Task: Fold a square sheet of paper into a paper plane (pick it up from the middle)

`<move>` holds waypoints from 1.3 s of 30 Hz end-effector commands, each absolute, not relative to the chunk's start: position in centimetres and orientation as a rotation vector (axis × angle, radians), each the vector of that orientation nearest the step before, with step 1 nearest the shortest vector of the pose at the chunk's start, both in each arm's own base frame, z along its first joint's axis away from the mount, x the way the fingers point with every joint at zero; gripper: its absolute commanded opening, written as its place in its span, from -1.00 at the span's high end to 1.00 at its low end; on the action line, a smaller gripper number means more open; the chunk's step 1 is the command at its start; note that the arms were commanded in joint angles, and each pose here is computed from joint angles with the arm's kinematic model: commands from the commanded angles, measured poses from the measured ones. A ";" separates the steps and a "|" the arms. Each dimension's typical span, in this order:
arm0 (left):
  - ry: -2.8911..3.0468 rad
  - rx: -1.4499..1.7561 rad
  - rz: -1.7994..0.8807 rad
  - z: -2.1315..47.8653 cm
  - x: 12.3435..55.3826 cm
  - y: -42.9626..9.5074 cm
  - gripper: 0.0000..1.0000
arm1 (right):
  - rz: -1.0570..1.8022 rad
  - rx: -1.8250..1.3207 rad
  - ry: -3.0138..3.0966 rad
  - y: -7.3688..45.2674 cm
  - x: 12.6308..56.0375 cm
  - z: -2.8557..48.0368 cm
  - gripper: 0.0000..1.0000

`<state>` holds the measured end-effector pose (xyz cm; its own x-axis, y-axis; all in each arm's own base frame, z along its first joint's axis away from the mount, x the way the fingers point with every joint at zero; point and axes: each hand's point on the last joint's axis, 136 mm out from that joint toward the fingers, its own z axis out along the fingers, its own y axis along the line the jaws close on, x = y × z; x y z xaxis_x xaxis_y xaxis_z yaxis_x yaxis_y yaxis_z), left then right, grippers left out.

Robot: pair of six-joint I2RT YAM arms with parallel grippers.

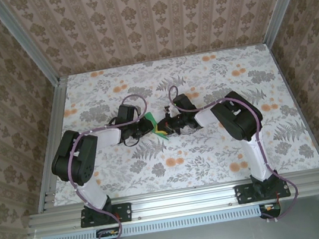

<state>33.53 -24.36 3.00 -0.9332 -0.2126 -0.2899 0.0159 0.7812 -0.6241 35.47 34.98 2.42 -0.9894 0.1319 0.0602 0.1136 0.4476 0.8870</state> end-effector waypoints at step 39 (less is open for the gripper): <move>2.781 -0.419 -0.824 -1.0 32.8 -21.5 0.72 | 1.418 -0.112 2.797 32.8 32.6 3.0 0.84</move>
<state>34.06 -23.52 2.02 -0.9359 -0.2986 -0.1867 -0.1118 0.7545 -0.6467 33.08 33.42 2.92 -0.9972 -0.0537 -0.0513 -0.0728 0.5714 0.8175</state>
